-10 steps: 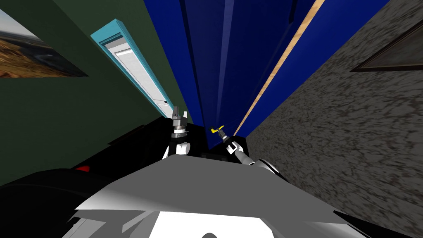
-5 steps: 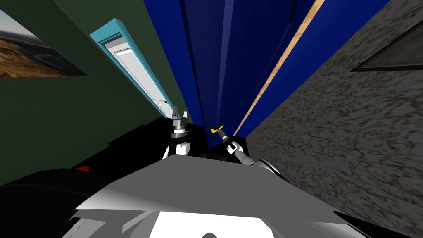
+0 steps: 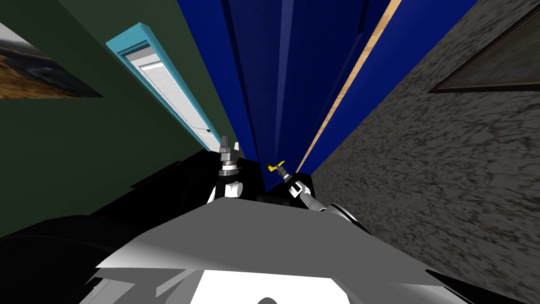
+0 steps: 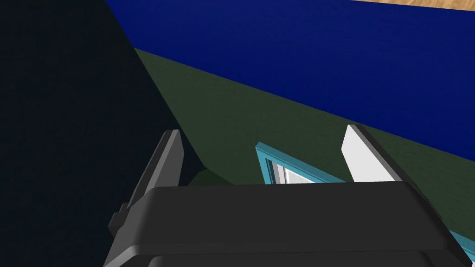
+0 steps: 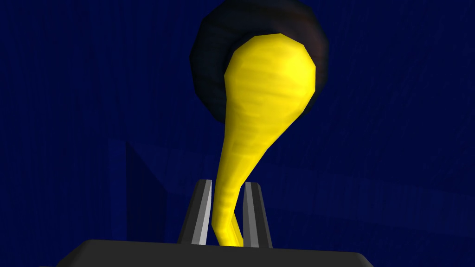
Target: Push the door open
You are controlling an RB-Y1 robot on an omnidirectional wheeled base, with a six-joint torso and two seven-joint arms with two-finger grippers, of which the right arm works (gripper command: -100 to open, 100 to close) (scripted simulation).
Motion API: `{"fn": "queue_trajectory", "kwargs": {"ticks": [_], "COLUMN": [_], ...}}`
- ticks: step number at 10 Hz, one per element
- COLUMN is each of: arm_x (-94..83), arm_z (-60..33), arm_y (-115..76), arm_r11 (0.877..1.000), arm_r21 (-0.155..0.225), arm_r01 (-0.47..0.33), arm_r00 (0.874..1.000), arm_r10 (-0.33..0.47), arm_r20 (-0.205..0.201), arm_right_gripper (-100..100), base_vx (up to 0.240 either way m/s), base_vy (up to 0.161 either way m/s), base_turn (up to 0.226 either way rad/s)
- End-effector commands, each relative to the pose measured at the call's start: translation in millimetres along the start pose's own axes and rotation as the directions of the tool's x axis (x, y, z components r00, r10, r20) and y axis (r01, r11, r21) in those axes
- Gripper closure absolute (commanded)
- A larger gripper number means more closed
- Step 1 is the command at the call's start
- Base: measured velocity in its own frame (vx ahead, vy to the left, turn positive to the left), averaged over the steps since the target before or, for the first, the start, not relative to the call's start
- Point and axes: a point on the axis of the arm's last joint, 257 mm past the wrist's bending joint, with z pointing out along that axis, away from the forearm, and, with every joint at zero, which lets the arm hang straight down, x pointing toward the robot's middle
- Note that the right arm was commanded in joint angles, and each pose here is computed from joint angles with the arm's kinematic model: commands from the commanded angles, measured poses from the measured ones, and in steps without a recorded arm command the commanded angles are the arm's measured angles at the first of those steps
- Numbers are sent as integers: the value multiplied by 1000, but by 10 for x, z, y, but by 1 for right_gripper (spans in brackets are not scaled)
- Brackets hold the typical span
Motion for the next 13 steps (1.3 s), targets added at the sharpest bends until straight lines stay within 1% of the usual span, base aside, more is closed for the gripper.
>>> {"fn": "queue_trajectory", "kwargs": {"ticks": [1, 9, 10, 11, 12, 13], "arm_x": [-46, -46, 84, 84, 111, 111], "arm_z": [7, 7, -17, -17, -21, -21], "arm_y": [46, 46, 30, 30, 40, 40], "arm_r11": [1000, 1000, 1000, 1000, 1000, 1000], "arm_r21": [-10, -10, -9, -9, -13, -13], "arm_r01": [5, 5, 2, 2, 3, 3], "arm_r00": [1000, 1000, 999, 999, 998, 998], "arm_r10": [-5, -5, -3, -3, -4, -4], "arm_r20": [1, 1, -42, -42, -55, -55], "arm_right_gripper": [100, 100, 100, 100, 100, 100], "base_vx": [-10, 0, -16, -14, -14, -9], "base_vy": [-16, 0, -42, -34, -38, -19], "base_turn": [-36, 2, -112, -76, -70, -36]}}
